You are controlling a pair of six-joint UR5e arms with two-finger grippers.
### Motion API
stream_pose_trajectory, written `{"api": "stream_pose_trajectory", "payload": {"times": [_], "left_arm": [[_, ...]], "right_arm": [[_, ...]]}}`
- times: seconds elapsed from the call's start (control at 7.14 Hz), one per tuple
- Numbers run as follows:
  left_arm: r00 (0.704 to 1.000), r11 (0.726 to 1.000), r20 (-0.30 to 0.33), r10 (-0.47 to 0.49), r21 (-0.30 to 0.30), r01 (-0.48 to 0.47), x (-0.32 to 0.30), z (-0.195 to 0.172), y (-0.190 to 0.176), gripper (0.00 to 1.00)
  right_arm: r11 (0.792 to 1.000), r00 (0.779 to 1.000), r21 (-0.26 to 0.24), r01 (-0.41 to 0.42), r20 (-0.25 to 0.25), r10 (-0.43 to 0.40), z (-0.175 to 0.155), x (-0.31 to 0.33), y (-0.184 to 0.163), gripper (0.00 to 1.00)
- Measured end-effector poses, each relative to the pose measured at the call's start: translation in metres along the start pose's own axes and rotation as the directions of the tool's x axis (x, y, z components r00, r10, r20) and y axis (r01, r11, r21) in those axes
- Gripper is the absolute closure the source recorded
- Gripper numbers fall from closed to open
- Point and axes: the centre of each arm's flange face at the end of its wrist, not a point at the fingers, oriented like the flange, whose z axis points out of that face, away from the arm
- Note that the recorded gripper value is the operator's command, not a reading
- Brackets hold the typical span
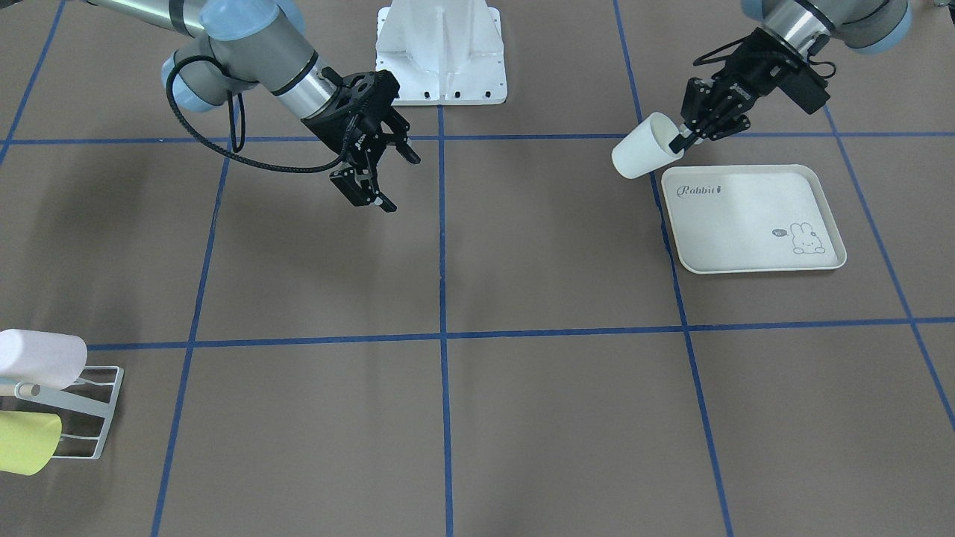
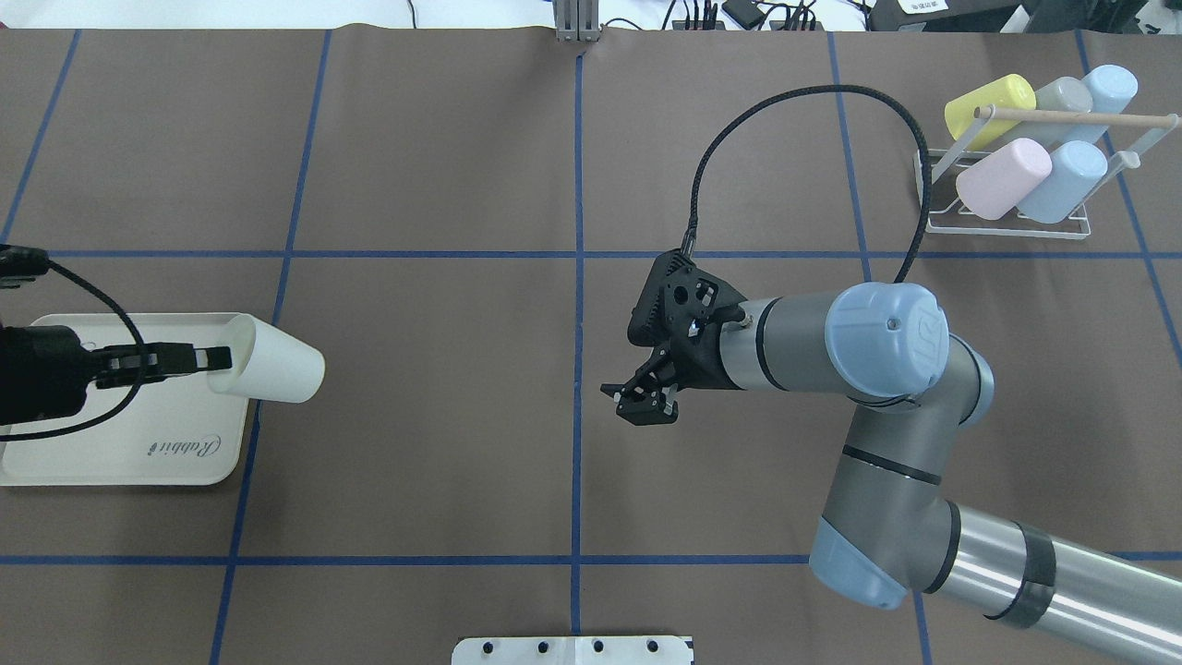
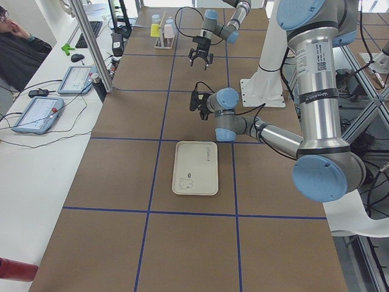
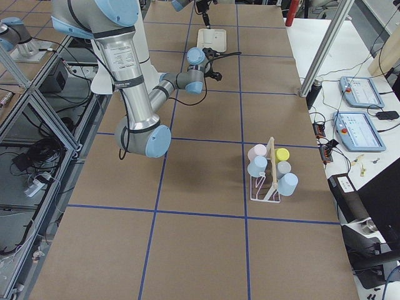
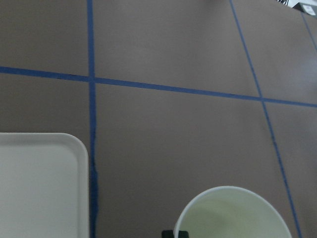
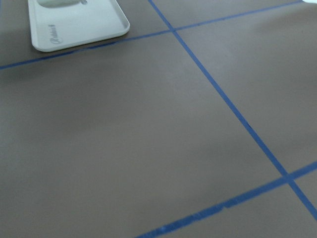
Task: Transfer IKEA cup to right arm and place on rack
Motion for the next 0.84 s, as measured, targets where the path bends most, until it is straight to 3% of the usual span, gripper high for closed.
{"api": "stream_pose_trajectory", "payload": {"times": [0.42, 0.84], "left_arm": [[0.974, 0.99, -0.183, -0.134, -0.067, 0.124, 0.091, 0.047, 0.015, 1.0], [0.959, 0.984, -0.223, -0.175, -0.067, 0.164, 0.122, 0.094, 0.042, 1.0]], "right_arm": [[0.97, 0.998, 0.241, 0.031, 0.041, -0.043, 0.027, -0.024, 0.034, 0.02], [0.947, 0.997, 0.32, 0.027, 0.062, -0.05, 0.028, -0.03, 0.036, 0.04]]}}
